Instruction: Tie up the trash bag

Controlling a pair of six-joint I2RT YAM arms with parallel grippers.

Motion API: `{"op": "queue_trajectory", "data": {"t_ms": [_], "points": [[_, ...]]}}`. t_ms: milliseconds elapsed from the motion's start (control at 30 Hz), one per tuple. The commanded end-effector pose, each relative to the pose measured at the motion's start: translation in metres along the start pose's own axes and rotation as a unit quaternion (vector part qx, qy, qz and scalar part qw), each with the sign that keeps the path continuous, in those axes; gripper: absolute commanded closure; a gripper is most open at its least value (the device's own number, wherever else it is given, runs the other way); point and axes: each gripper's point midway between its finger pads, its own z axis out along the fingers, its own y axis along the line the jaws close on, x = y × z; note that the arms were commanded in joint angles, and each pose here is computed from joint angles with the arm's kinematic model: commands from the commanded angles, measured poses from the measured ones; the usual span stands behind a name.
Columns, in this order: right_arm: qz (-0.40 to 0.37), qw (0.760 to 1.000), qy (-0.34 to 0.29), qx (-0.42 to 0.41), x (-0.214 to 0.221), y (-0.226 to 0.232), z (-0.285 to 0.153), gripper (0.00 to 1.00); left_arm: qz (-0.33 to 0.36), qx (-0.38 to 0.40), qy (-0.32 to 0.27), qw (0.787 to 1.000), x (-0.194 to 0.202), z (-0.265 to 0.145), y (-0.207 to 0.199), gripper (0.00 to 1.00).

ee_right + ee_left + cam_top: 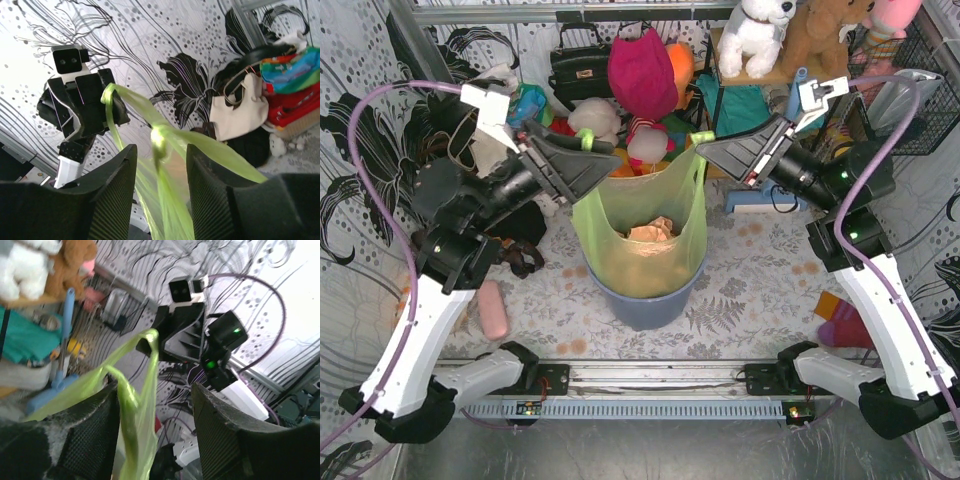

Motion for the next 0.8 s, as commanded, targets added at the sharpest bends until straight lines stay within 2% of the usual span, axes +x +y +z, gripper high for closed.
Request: {"op": "queue_trajectory", "data": {"t_ms": [0,333,767], "points": [[-0.024,0.999,0.023,-0.010,0.013,0.000,-0.005,0.55,-0.008,-0.039,0.024,0.999,0.014,-0.004,0.019,0.35],[-0.032,0.998,0.049,-0.015,0.024,-0.001,-0.010,0.57,0.003,-0.090,0.043,0.995,0.021,-0.032,0.018,0.30],[-0.031,0.996,0.058,-0.053,0.023,0.007,-0.001,0.62,0.004,-0.105,0.037,0.994,0.022,-0.047,0.014,0.34]]}}
